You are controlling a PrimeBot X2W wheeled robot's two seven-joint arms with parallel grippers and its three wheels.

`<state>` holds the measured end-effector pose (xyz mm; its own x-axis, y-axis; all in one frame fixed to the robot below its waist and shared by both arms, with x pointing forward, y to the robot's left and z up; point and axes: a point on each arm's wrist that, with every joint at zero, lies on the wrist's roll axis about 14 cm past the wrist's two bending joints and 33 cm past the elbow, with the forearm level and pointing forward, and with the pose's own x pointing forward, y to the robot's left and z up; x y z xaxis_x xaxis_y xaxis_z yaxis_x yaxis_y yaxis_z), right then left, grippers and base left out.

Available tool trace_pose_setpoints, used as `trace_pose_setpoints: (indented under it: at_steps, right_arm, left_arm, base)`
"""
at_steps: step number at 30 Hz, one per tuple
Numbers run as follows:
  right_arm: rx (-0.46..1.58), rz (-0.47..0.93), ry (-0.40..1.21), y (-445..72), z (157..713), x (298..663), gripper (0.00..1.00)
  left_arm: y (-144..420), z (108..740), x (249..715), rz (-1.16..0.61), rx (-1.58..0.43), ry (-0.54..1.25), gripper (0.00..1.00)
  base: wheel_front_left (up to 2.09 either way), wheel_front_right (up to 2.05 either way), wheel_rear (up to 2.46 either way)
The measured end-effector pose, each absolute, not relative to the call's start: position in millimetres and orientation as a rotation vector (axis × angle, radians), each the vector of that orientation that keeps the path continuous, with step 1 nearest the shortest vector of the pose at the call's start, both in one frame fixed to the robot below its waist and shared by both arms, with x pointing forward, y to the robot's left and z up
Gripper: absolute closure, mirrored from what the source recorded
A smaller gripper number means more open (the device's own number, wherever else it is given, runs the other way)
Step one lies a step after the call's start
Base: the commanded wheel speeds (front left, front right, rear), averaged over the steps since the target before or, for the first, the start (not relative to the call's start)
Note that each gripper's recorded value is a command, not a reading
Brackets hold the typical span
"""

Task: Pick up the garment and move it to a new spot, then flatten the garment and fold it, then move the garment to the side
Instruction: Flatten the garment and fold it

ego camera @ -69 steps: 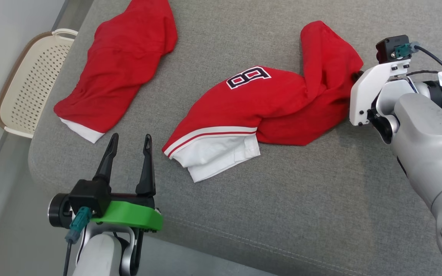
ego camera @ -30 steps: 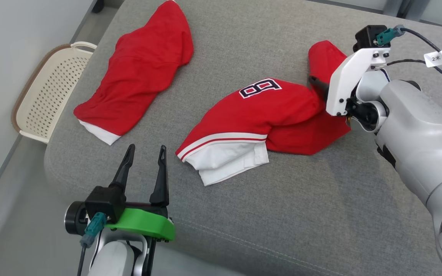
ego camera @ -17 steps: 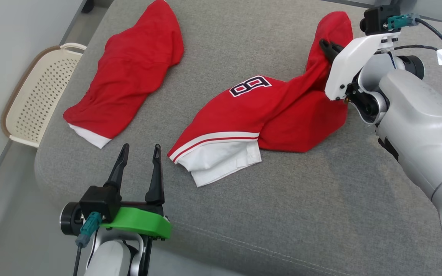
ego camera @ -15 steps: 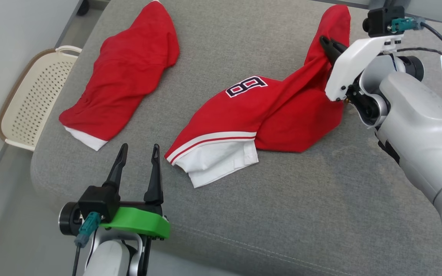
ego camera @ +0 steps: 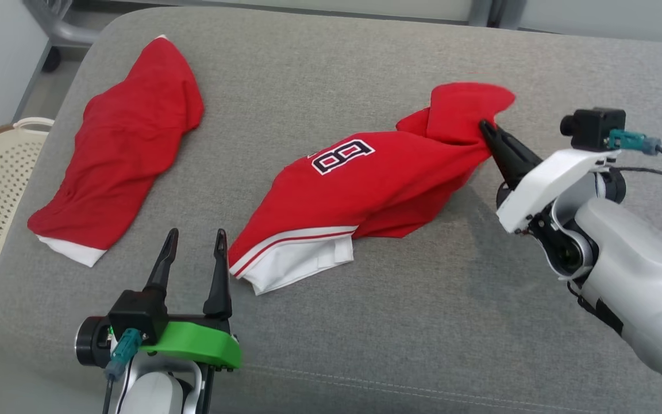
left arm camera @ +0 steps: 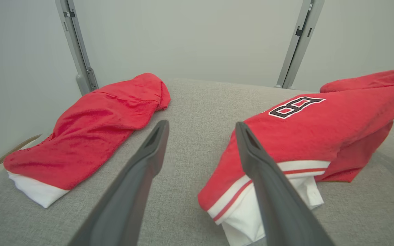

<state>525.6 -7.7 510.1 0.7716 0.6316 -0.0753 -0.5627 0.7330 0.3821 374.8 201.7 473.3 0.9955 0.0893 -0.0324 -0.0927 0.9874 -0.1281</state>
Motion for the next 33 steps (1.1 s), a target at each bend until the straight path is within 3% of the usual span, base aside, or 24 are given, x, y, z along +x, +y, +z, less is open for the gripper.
trace_pose_setpoints:
  at_steps: [11, 19, 25, 26, 27, 33]
  right_arm:
    - [0.461, 0.546, 0.122, -69.6, 512.4, 481.6, 1.00]
    - [0.461, 0.448, 0.356, -83.1, 426.9, 420.8, 1.00]
    - [0.420, 0.417, 0.390, -89.4, 418.3, 414.4, 0.98]
    - [0.414, 0.410, 0.378, -91.7, 420.7, 415.7, 0.59]
    - [0.403, 0.404, 0.368, -94.6, 422.4, 416.5, 0.00]
    - [0.364, 0.355, 0.290, -115.9, 441.8, 421.1, 0.00]
  left_arm:
    - [176.3, 475.3, 382.6, 0.010, -0.132, 0.019, 0.00]
    - [171.7, 473.6, 383.2, -0.009, -0.132, 0.024, 0.00]
    - [167.3, 474.5, 384.9, -0.025, -0.129, 0.021, 0.00]
    - [166.6, 474.6, 385.2, -0.027, -0.129, 0.021, 0.00]
    - [165.8, 474.8, 385.4, -0.030, -0.129, 0.021, 0.00]
    - [163.0, 477.2, 385.1, -0.040, -0.131, 0.014, 0.00]
  base:
    - [0.00, 0.00, 0.00]
    - [0.00, 0.00, 0.00]
    - [0.00, 0.00, 0.00]
    - [0.00, 0.00, 0.00]
    - [0.00, 0.00, 0.00]
    - [0.00, 0.00, 0.00]
